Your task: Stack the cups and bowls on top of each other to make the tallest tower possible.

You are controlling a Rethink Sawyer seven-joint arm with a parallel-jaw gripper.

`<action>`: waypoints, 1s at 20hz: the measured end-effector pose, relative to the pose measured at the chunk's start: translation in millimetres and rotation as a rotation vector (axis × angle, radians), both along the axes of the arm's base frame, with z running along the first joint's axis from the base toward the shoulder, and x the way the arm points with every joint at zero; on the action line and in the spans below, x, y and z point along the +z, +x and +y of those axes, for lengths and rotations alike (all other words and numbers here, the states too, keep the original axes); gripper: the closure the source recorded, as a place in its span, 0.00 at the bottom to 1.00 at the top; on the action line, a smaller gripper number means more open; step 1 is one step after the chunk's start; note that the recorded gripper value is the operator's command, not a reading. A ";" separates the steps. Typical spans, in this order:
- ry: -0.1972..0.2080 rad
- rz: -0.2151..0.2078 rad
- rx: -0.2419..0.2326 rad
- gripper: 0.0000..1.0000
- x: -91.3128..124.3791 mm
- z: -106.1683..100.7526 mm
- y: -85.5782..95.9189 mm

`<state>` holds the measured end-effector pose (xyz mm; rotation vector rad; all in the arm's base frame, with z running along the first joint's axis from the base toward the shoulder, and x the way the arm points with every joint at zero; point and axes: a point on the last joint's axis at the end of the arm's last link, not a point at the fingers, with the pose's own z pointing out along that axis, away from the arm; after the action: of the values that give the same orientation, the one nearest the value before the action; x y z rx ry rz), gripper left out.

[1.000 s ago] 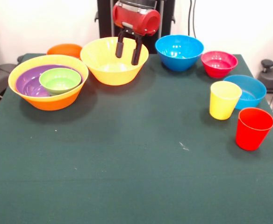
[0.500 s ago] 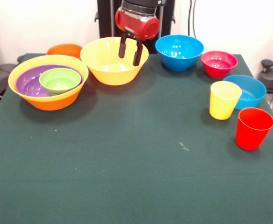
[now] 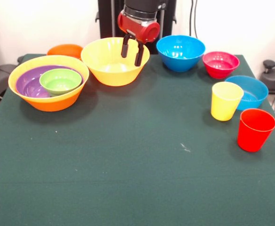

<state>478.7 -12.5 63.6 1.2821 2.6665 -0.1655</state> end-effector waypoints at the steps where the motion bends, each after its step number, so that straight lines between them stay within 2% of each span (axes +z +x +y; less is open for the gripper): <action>1: -0.001 0.001 -0.002 0.00 -1.2 -0.7 -1.1; 11: -0.022 -0.007 -0.049 0.00 -16.3 -25.3 -12.4; 20: -0.035 0.000 -0.052 0.00 -36.2 -29.9 -21.6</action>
<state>457.0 -42.3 27.4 1.3418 2.6190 -0.2183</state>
